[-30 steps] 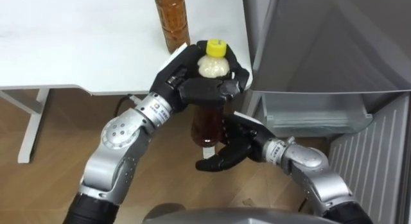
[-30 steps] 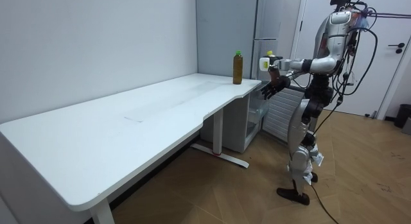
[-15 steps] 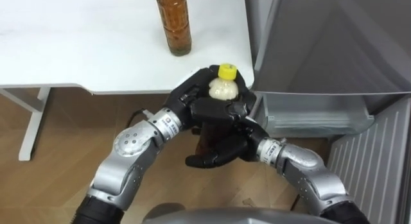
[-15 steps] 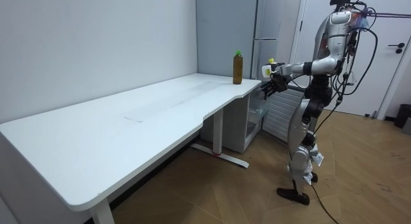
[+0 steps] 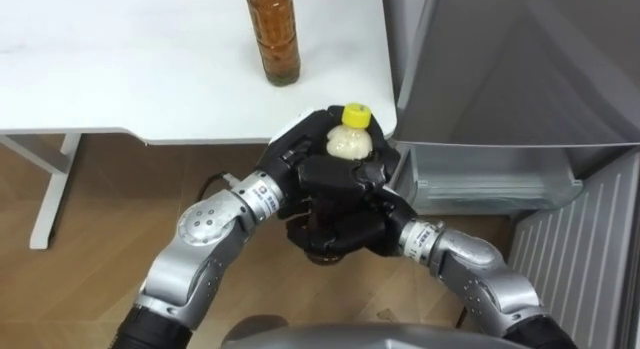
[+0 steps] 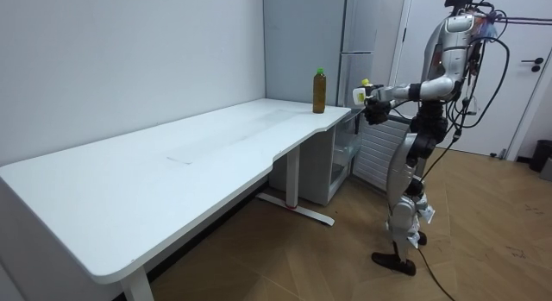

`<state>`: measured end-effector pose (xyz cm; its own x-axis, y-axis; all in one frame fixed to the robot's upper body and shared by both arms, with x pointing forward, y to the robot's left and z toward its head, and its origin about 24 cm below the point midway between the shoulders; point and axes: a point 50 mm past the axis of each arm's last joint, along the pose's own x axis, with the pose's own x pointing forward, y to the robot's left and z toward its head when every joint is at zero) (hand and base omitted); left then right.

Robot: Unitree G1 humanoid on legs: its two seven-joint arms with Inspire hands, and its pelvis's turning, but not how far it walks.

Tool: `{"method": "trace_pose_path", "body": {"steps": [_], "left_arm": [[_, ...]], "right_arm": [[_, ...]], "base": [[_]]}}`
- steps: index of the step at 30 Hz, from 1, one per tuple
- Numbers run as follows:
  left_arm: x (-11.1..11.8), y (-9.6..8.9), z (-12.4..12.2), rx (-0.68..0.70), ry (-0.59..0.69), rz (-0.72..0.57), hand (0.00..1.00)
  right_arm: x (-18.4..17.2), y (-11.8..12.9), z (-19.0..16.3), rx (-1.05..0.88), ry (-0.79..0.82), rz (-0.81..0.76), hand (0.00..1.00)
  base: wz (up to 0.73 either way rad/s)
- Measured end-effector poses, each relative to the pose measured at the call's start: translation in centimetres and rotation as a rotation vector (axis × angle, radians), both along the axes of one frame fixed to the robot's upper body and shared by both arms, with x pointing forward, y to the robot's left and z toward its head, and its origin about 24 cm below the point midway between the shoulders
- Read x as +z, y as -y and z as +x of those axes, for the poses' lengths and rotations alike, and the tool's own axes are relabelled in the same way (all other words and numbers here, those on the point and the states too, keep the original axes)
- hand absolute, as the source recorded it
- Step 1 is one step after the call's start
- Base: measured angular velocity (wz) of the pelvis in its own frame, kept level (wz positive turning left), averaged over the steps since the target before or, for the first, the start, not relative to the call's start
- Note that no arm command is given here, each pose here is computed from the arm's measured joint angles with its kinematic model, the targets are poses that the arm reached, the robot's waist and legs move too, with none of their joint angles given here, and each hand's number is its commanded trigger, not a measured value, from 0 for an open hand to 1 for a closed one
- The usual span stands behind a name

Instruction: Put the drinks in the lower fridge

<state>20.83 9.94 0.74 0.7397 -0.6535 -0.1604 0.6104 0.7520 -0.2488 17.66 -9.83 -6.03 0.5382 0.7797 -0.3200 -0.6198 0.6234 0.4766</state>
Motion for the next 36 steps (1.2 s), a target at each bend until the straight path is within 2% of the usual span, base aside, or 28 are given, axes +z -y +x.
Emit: {"method": "trace_pose_path", "body": {"steps": [3,4,6,7,8,36], "left_arm": [[-0.03,-0.01,-0.01,0.001,-0.004,-0.004,1.0],[-0.02,-0.01,0.0,0.002,-0.005,-0.007,0.76],[0.0,0.0,0.01,0.008,-0.011,-0.022,0.4],[0.0,-0.01,0.01,0.008,-0.011,-0.022,0.09],[0.01,0.01,0.01,0.009,-0.011,-0.024,0.0],[0.17,-0.46,0.25,0.039,-0.002,-0.015,0.0]], "right_arm": [[0.03,-0.06,-0.08,0.011,0.009,0.0,1.0],[0.02,-0.05,-0.09,0.012,0.009,-0.001,1.0],[0.06,-0.03,-0.06,0.01,0.014,-0.001,1.0],[0.07,-0.04,-0.05,0.01,0.015,0.0,1.0],[0.08,-0.04,-0.05,0.009,0.016,0.0,1.0],[0.1,-0.14,-0.15,0.018,0.013,0.01,1.0]], "base": [[0.0],[0.0],[0.0],[0.0],[0.0],[0.0]]}}
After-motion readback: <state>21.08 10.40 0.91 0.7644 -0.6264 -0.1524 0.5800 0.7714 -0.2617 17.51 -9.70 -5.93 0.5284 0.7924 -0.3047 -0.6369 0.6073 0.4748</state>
